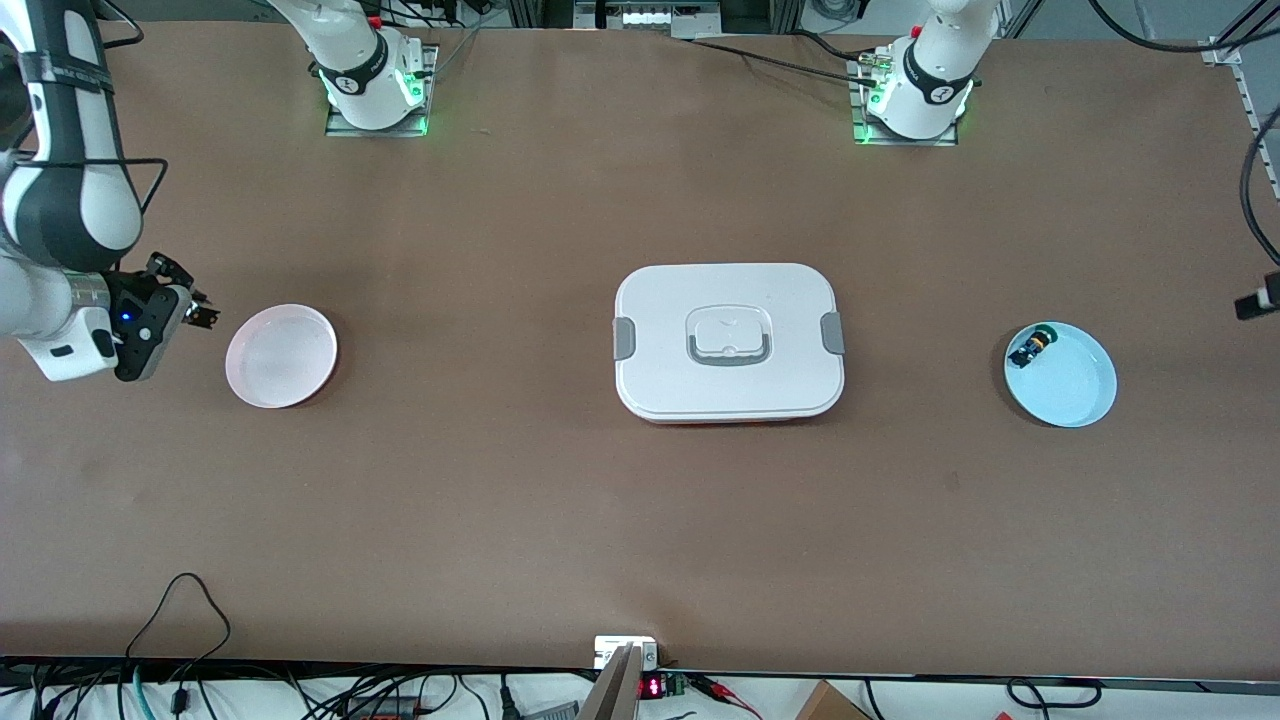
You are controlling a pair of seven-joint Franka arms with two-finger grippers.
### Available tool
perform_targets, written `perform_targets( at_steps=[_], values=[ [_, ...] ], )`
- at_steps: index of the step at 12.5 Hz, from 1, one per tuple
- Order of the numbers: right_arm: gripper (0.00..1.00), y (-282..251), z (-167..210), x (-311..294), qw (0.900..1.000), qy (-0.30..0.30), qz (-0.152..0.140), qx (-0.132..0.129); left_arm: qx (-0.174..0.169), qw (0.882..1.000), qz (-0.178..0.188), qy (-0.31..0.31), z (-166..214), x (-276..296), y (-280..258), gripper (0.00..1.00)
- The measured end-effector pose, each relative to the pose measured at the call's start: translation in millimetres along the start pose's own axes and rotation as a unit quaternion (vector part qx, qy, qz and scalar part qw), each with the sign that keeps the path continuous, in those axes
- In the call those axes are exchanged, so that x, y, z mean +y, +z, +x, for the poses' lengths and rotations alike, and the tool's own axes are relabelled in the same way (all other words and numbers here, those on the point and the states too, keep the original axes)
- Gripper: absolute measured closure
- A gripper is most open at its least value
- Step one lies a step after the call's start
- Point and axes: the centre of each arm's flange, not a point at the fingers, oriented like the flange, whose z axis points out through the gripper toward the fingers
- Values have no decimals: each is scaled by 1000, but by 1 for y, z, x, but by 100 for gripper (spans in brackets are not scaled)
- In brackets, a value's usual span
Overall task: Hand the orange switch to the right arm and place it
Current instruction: 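Lower the switch into the small white dish with the right gripper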
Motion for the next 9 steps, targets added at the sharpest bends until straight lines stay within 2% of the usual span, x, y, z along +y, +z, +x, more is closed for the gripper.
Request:
perform_targets(
  at_steps=[2, 3, 6, 9],
  values=[
    [66, 29, -1, 11, 997, -55, -51, -3, -7, 999, 22, -37, -17, 46, -21, 0],
    [66, 41, -1, 13, 995, -71, -65, -4, -9, 998, 32, -56, -28, 67, -28, 0],
    [66, 68, 3, 10, 993, -91, -77, -2, -24, 992, 67, -101, -53, 121, -22, 0],
    [66, 91, 8, 3, 991, -100, -84, 2, -45, 986, 86, -139, -61, 119, -2, 0]
  ],
)
